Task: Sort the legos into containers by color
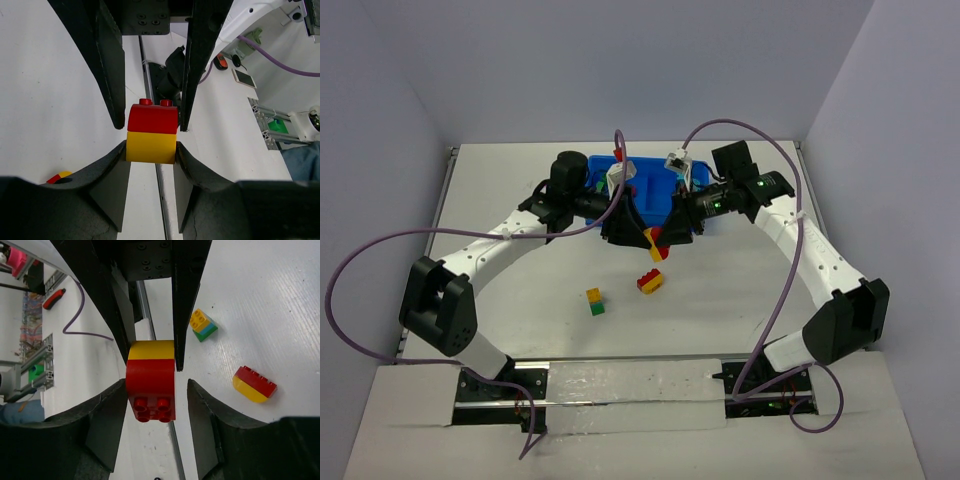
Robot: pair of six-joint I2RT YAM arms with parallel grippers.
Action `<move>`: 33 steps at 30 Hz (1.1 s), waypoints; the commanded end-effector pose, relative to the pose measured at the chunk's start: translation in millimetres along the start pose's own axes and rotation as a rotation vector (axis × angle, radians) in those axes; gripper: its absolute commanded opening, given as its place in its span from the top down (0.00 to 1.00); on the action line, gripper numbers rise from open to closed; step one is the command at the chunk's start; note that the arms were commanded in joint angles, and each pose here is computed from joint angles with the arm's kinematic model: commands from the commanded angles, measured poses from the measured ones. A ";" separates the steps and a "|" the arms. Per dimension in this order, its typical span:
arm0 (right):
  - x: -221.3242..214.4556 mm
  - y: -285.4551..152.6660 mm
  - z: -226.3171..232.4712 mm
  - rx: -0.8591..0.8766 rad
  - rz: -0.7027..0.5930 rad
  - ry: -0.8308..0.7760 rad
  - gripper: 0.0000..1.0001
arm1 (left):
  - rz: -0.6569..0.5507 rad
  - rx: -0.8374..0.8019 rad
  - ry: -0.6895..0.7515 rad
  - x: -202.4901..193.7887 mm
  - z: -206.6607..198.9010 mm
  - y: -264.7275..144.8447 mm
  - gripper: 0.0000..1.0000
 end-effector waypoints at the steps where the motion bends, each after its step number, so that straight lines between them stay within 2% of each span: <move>1: 2.3 4.2 3.5 0.014 0.009 -0.040 0.44 | -0.013 -0.006 0.056 14.2 -6.3 1.6 1.00; 3: 0.7 6.1 4.4 0.018 0.018 -0.043 0.45 | -0.013 -0.004 0.055 13.5 -5.7 2.0 1.00; 6: -0.1 7.2 4.9 0.021 0.023 -0.045 0.59 | -0.012 -0.002 0.055 13.2 -5.4 2.0 1.00; 8: 1.2 6.9 5.3 0.021 0.018 -0.046 0.73 | -0.011 0.001 0.059 12.1 -4.3 1.9 1.00; 10: 1.7 6.8 5.9 0.023 0.018 -0.044 0.81 | -0.007 0.004 0.059 10.3 -3.7 1.6 1.00; 16: 1.4 5.1 8.0 0.023 0.020 -0.041 0.91 | 0.010 0.030 0.048 1.8 0.9 -1.2 1.00; 19: 1.5 1.0 9.0 0.014 0.016 -0.044 1.00 | 0.027 0.046 0.046 -5.0 5.4 -5.8 1.00; 28: 5.0 -16.1 -0.4 -0.029 -0.004 -0.035 1.00 | -0.013 0.169 0.024 -12.8 24.7 -45.4 1.00; 33: 13.2 -19.3 -20.3 -0.116 -0.002 -0.061 1.00 | -0.048 0.331 0.060 -2.9 43.0 -86.6 1.00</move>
Point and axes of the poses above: each gripper's point midway between its finger pads, its own y axis out along the fingers, its own z axis along the line the jaws close on, x = y × z, the point moved 3 cm from there along -y, back along the fingers, and after that the axes turned 8 degrees about -y, right-handed, at the moved point
